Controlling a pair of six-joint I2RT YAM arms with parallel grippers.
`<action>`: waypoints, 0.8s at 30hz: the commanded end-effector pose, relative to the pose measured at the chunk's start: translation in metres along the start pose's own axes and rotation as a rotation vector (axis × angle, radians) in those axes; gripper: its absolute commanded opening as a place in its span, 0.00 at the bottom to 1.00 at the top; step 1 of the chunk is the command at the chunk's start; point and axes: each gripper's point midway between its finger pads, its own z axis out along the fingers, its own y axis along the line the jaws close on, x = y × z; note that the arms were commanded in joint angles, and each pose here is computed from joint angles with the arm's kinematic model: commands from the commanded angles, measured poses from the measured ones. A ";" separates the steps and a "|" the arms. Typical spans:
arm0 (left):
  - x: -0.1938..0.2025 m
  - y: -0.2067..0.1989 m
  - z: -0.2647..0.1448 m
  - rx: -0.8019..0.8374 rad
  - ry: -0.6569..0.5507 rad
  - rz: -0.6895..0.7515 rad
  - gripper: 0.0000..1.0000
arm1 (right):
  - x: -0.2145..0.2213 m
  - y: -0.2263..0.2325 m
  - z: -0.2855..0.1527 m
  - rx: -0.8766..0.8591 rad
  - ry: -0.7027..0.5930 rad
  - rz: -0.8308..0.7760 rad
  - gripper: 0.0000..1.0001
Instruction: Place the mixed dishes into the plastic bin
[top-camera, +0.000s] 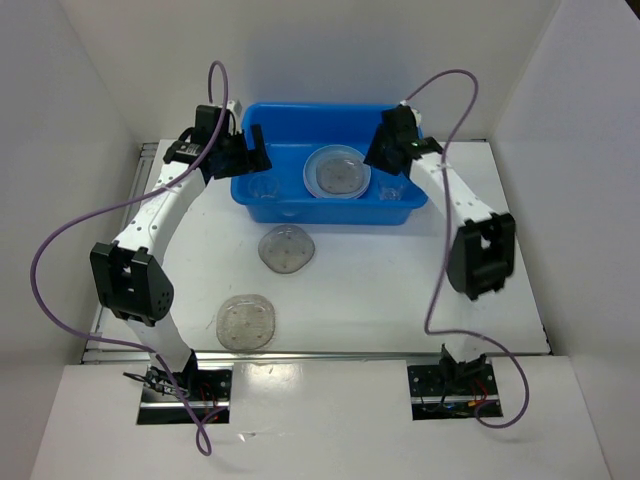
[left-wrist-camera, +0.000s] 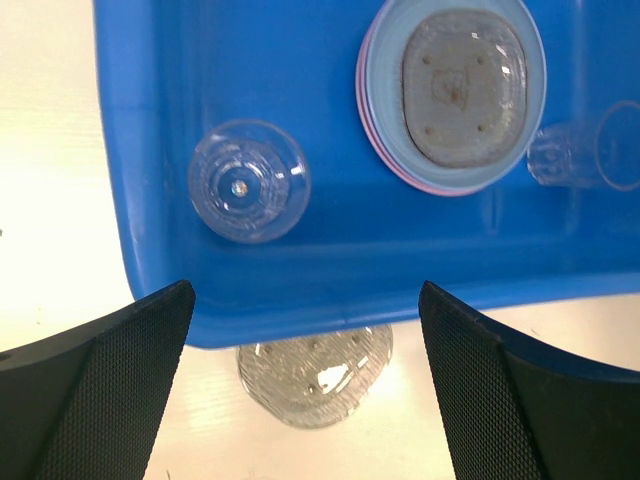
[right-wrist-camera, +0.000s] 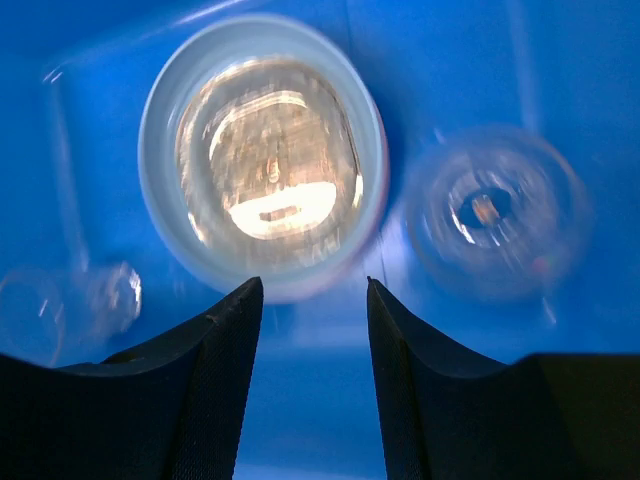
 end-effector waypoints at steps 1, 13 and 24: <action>-0.014 0.006 -0.010 -0.046 -0.054 0.031 1.00 | -0.026 0.030 -0.101 -0.143 -0.157 -0.035 0.52; -0.021 0.032 -0.035 -0.197 -0.112 0.048 1.00 | 0.164 0.049 -0.171 -0.308 0.160 -0.070 0.51; 0.006 0.041 -0.074 -0.211 -0.101 0.057 0.94 | 0.233 0.050 -0.111 -0.239 0.271 -0.074 0.50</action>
